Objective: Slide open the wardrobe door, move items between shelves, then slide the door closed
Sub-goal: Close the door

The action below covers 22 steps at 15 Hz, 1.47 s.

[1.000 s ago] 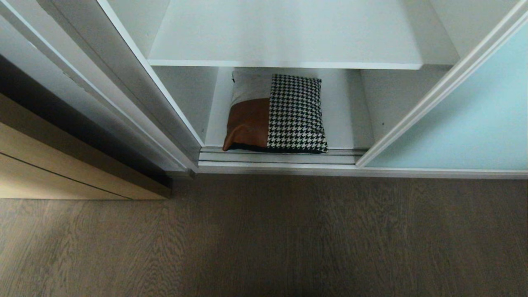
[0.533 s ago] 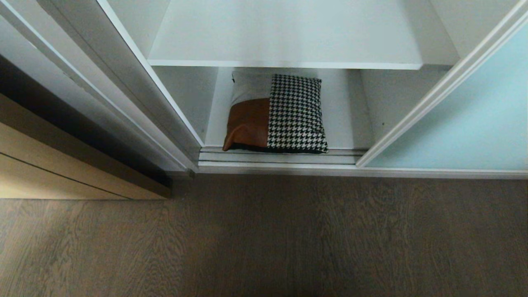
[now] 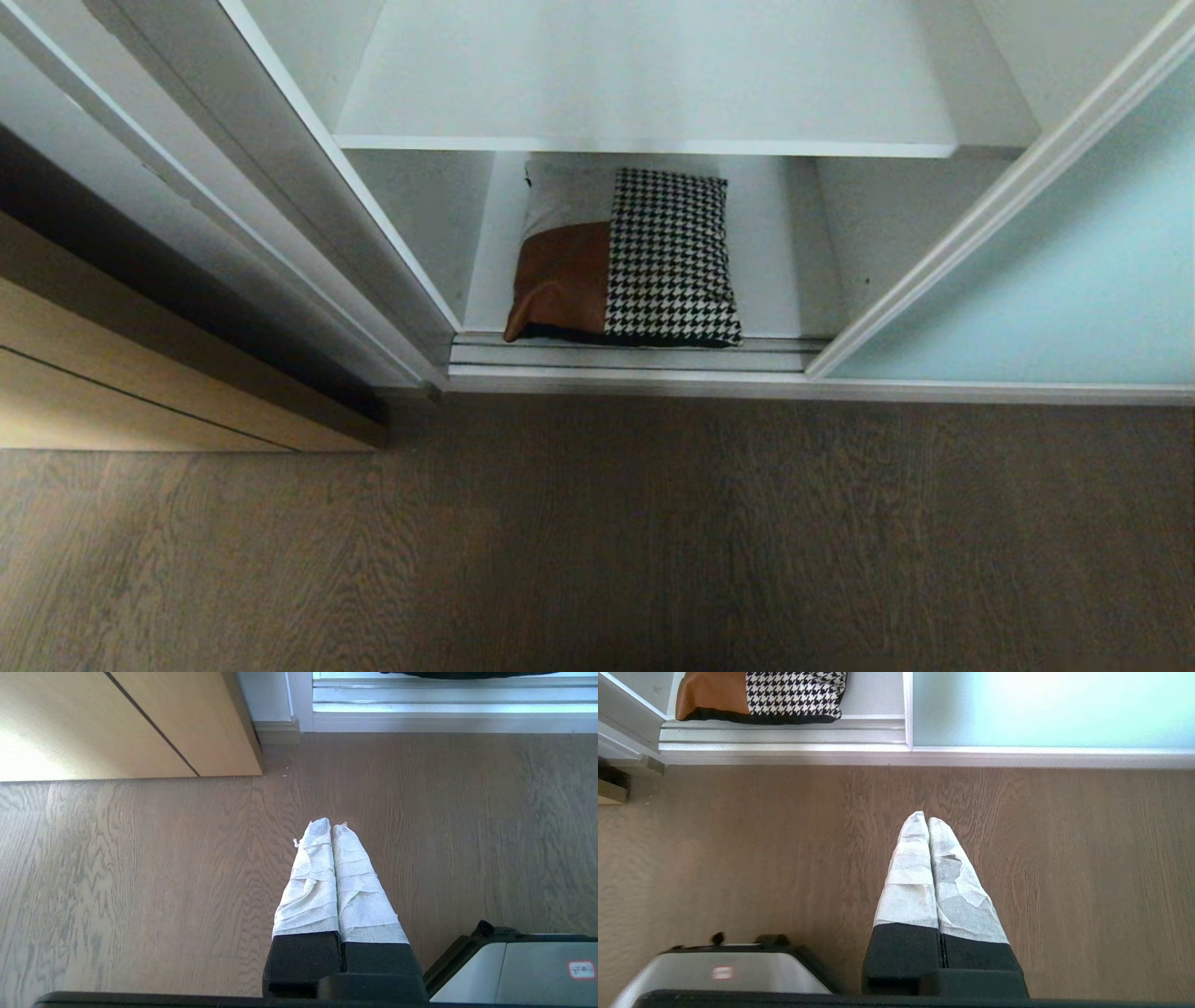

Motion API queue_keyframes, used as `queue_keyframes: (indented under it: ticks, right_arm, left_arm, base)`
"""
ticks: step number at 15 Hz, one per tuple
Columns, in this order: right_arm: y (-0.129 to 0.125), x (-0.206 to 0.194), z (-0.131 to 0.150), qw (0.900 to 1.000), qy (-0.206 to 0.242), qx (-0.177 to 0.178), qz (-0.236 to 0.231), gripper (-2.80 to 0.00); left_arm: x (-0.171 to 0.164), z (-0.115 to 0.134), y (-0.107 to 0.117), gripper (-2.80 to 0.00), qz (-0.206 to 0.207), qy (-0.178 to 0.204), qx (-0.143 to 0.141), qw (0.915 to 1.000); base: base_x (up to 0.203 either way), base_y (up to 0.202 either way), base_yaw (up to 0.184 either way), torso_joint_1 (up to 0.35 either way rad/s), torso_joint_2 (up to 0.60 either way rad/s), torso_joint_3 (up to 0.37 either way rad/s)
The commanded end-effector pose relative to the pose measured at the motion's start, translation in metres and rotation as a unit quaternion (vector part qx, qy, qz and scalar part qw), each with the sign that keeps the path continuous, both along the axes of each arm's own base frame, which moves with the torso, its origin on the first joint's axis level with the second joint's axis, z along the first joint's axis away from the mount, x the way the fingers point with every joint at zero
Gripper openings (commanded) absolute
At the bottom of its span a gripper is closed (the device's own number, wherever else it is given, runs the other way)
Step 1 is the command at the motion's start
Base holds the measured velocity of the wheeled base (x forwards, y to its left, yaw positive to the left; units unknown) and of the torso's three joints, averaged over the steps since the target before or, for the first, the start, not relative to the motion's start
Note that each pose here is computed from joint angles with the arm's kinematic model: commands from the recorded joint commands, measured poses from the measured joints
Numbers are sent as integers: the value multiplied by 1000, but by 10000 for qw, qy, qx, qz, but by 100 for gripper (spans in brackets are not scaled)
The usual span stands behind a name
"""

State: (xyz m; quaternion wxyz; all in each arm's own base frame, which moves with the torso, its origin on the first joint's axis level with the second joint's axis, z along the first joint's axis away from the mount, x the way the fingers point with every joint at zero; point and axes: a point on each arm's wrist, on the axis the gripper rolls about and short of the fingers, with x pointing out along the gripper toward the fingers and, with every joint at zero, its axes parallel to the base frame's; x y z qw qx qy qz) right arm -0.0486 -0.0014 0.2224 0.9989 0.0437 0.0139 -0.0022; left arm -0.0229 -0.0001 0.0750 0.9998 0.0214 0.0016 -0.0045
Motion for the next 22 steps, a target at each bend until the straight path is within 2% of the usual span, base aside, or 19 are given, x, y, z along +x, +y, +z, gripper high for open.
queue_keyframes:
  ticks: [1,3,5,8,12,17,22]
  right_arm:
    - [1,42,43,9983,579,66,65,-280]
    - [2,63,80,9972,548,467,218,-280]
    - [3,84,102,9937,591,910,289,-280]
    - [4,95,122,9924,478,1089,323,-280]
    - [4,97,135,9930,295,1062,424,-280]
    - [4,90,130,9957,292,719,497,-280]
    - [3,71,133,9984,21,407,403,-280]
  left_arm:
    - [0,0,0,-280,-1,14,1,10000]
    - [0,0,0,-280,-1,14,1,10000]
    - [0,0,0,-280,-1,14,1,10000]
    - [0,0,0,-280,-1,14,1,10000]
    - [0,0,0,-280,5,14,1,10000]
    - [0,0,0,-280,-1,10,1,10000]
    - [0,0,0,-280,-1,6,1,10000]
  base:
    - [0,0,0,0,0,0]
    - [0,0,0,0,0,0]
    - [0,0,0,0,0,0]
    - [0,0,0,0,0,0]
    - [0,0,0,0,0,0]
    - [0,0,0,0,0,0]
    - [0,0,0,0,0,0]
